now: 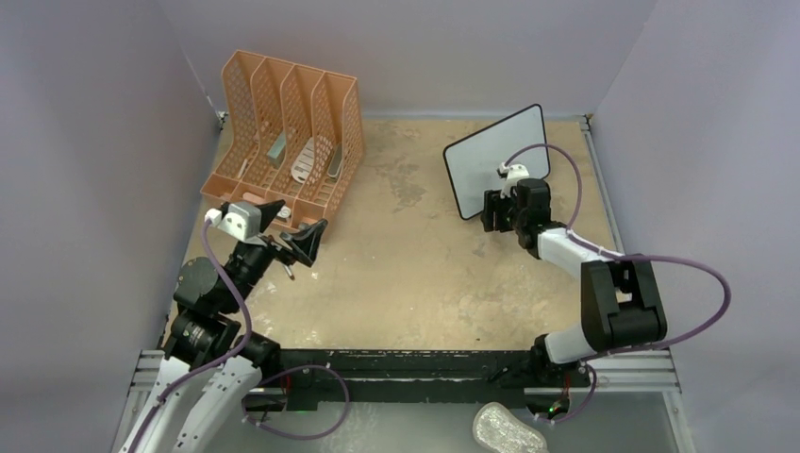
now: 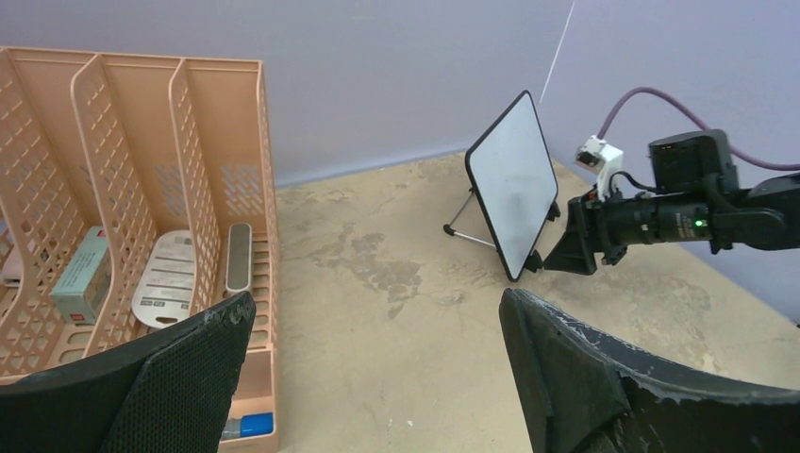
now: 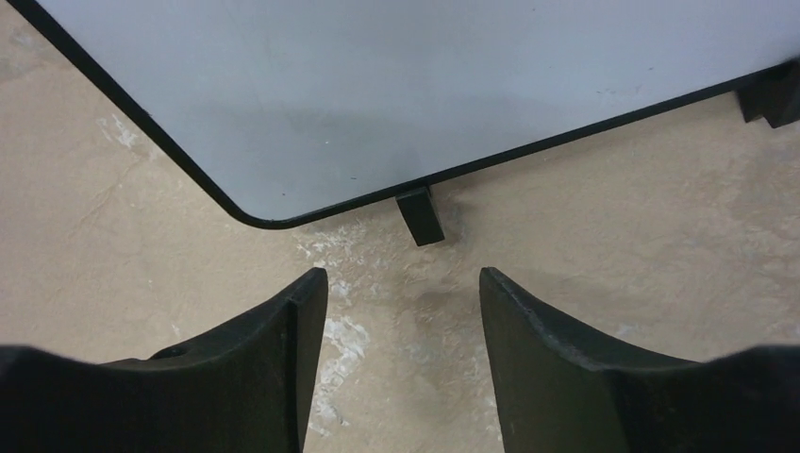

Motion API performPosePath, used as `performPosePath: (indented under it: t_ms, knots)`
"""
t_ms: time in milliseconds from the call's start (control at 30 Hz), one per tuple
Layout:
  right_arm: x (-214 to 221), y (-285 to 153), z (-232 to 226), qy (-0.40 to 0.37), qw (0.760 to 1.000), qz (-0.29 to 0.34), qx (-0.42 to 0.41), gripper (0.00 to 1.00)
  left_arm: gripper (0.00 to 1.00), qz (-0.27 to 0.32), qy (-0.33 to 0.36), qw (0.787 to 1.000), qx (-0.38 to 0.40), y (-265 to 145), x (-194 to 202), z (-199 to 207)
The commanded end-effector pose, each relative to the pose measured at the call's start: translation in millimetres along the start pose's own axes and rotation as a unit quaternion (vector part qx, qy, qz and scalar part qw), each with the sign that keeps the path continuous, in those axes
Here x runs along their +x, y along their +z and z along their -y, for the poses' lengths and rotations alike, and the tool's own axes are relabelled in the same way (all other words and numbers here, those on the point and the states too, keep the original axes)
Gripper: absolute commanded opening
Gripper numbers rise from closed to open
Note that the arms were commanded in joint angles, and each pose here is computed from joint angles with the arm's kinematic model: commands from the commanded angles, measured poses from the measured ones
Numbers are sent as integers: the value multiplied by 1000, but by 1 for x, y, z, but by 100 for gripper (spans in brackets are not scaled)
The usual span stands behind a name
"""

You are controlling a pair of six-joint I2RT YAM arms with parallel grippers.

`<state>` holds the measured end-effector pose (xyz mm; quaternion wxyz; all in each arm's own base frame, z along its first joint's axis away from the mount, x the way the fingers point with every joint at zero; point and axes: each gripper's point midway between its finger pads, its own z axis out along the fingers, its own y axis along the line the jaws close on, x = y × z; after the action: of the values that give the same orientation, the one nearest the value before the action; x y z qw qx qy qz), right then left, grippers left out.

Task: Write a sentence on the whiteboard
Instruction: Move the whiteboard to the center of the board.

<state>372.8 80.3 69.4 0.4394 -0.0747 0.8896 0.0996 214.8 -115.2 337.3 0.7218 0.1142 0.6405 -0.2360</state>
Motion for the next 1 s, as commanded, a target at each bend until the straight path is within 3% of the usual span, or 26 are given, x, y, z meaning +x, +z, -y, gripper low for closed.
performPosePath:
  t_ms: [0,600,800,967]
  knots:
    - [-32,13,0,-49,998,41,-17,60,100,28,5,1000,6,-1,-14,4]
    - [-23,53,12,-103,994,17,-26,44,100,20,7,1000,21,2,-10,10]
    - [-24,55,16,-116,993,19,-17,33,100,19,7,999,28,3,-9,12]
    - [-25,55,14,-111,993,21,-20,13,100,18,7,999,29,3,-9,12]
